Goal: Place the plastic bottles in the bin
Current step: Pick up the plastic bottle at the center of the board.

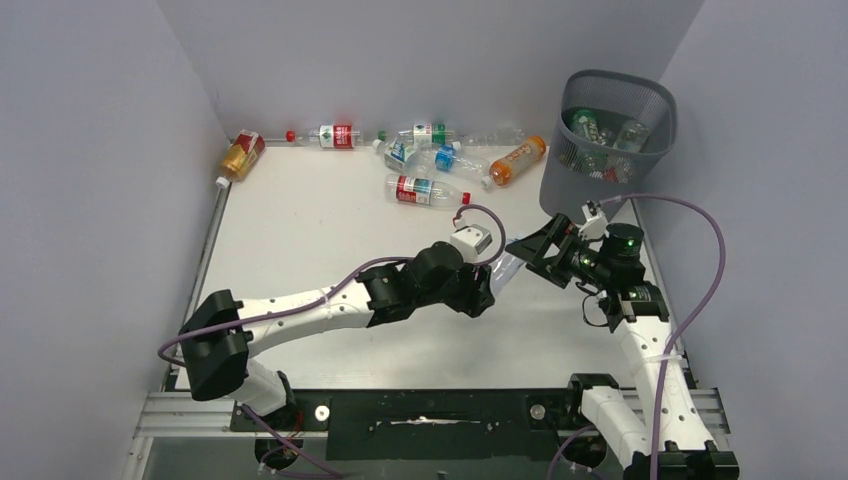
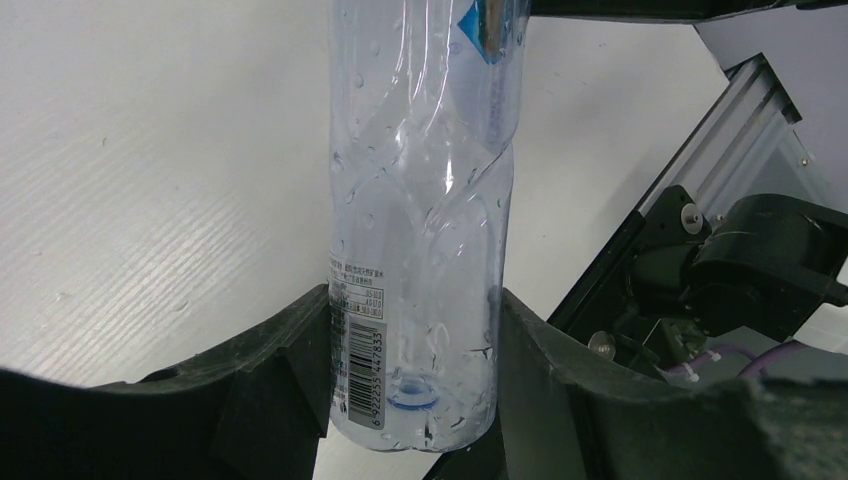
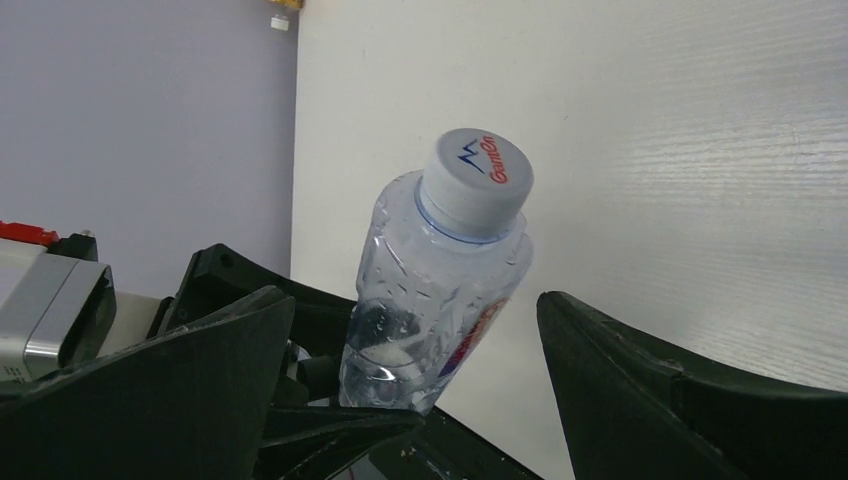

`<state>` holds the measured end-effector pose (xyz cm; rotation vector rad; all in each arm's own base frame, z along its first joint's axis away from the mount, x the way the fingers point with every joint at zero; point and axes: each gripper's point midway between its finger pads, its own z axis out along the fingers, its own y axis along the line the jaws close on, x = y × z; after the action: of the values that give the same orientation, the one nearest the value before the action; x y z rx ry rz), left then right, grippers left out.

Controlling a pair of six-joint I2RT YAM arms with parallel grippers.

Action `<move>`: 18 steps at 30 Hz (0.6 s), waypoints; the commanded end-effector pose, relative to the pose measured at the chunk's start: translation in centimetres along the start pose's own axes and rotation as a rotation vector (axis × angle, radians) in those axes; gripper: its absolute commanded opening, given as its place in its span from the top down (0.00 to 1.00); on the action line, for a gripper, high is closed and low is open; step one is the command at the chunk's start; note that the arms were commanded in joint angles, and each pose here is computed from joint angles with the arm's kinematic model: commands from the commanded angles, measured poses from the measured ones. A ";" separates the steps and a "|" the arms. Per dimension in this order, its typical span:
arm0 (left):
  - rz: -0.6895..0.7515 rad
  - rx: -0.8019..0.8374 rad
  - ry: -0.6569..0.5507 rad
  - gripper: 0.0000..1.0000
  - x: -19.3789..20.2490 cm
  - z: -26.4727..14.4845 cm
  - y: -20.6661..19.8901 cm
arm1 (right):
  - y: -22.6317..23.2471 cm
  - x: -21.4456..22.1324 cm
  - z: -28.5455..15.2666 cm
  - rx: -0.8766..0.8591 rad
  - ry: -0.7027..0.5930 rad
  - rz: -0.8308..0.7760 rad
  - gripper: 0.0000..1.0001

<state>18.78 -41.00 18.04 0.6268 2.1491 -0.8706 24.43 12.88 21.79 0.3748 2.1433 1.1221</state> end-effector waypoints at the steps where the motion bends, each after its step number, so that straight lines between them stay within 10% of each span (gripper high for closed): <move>1: 0.006 0.069 -0.090 0.70 -3.1 0.0 -2.7 | 0.8 -0.7 0.7 -0.031 -0.026 -0.032 0.02; 18: 0.007 0.098 -0.127 0.70 -4.2 -1.0 -3.7 | 0.2 0.0 1.8 -0.009 -0.002 -0.033 0.36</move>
<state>18.50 -41.48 17.31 0.6391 2.1579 -0.8539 25.06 13.73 20.05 0.3845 2.1885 1.1047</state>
